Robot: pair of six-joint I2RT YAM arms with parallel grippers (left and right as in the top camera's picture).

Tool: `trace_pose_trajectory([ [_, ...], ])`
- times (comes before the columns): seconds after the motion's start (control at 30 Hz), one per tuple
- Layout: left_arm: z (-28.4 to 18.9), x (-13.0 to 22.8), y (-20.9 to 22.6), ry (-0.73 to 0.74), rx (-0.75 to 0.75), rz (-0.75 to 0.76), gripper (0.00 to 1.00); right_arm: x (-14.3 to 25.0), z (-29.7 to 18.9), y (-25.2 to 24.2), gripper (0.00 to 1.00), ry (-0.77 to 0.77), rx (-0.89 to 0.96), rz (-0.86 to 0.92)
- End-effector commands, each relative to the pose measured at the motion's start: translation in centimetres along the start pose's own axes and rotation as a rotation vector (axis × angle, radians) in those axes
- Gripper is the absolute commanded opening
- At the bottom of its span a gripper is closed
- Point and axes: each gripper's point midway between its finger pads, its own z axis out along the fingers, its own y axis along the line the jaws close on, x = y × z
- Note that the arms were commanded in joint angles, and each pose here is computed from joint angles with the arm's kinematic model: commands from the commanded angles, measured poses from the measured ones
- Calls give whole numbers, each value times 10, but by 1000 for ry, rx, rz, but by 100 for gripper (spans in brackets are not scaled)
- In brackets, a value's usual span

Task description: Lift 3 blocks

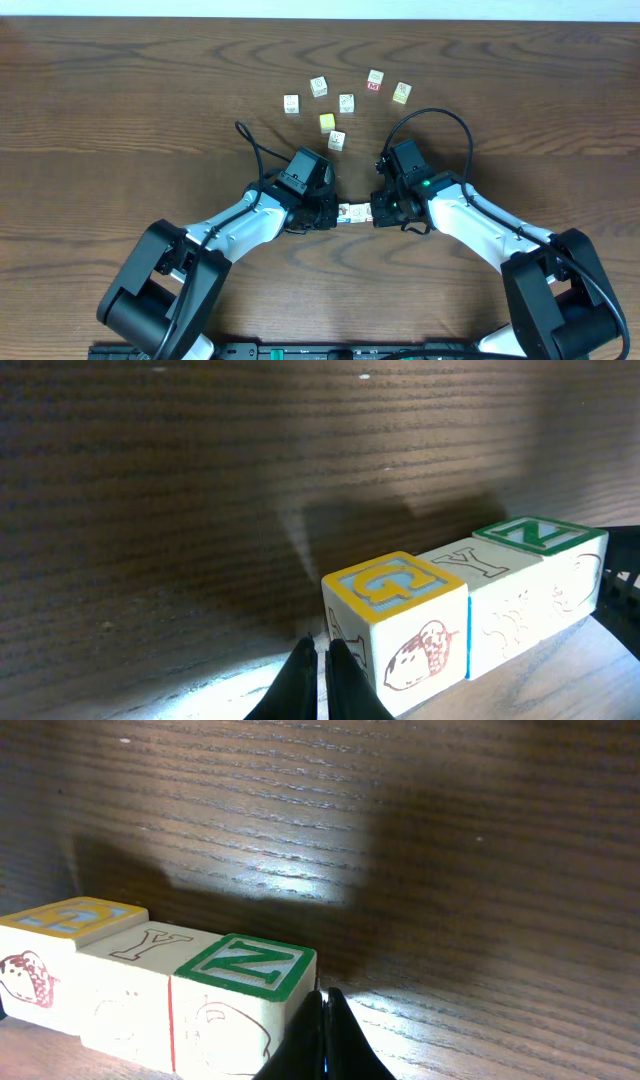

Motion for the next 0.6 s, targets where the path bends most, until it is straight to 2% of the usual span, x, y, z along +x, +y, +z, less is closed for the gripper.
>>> trace_pose_trajectory([
  [0.0,-3,2,-18,13,80,47,7,6,-2,27,1,35,-142,-28],
  [0.57,-18,-6,-30,-33,109,68,7,-4,-27,35,1,-34,-167,-44],
])
